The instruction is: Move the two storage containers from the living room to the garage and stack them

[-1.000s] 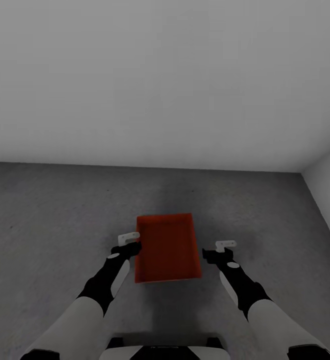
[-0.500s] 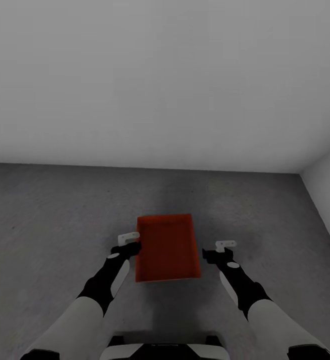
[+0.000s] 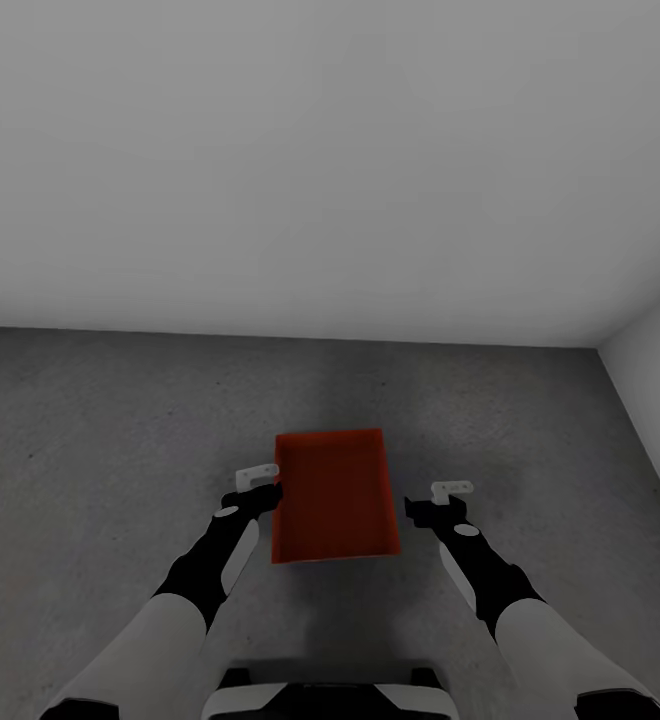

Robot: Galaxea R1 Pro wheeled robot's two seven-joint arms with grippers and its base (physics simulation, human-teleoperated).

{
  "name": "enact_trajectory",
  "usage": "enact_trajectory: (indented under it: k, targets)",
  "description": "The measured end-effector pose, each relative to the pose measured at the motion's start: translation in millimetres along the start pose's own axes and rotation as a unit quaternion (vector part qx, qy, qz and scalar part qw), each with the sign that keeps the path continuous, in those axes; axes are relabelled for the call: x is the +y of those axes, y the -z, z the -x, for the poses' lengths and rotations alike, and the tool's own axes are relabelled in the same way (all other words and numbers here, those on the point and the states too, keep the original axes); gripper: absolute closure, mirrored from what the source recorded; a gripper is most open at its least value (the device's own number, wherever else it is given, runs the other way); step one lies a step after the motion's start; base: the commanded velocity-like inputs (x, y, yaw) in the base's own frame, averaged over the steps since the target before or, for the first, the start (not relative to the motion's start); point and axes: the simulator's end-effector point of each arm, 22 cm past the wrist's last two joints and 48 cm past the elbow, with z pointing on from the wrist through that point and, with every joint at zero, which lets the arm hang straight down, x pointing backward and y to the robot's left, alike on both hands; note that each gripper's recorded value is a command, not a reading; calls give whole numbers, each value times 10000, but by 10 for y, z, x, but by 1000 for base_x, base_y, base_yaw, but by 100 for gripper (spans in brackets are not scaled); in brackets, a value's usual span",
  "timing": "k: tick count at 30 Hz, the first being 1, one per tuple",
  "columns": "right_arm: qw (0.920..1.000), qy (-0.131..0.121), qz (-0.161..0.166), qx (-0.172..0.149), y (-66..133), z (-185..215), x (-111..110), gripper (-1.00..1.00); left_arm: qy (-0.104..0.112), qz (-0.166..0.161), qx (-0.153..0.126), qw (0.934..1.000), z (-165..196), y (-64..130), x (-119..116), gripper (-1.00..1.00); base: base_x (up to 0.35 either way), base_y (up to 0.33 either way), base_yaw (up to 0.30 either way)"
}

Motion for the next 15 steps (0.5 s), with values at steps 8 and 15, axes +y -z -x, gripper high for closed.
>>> enact_trajectory:
  k: [8, 15]
  targets:
    - [10000, 5, -2, 1, 88, 26, -6, -100, -1, 1, 16, 10000, 14, 88, -1, -100, 0, 0, 0]
    - [10000, 5, -1, 2, 163, 46, -8, -100, -4, 3, 37, 10000, 18, 163, 0, -100, 0, 0, 0]
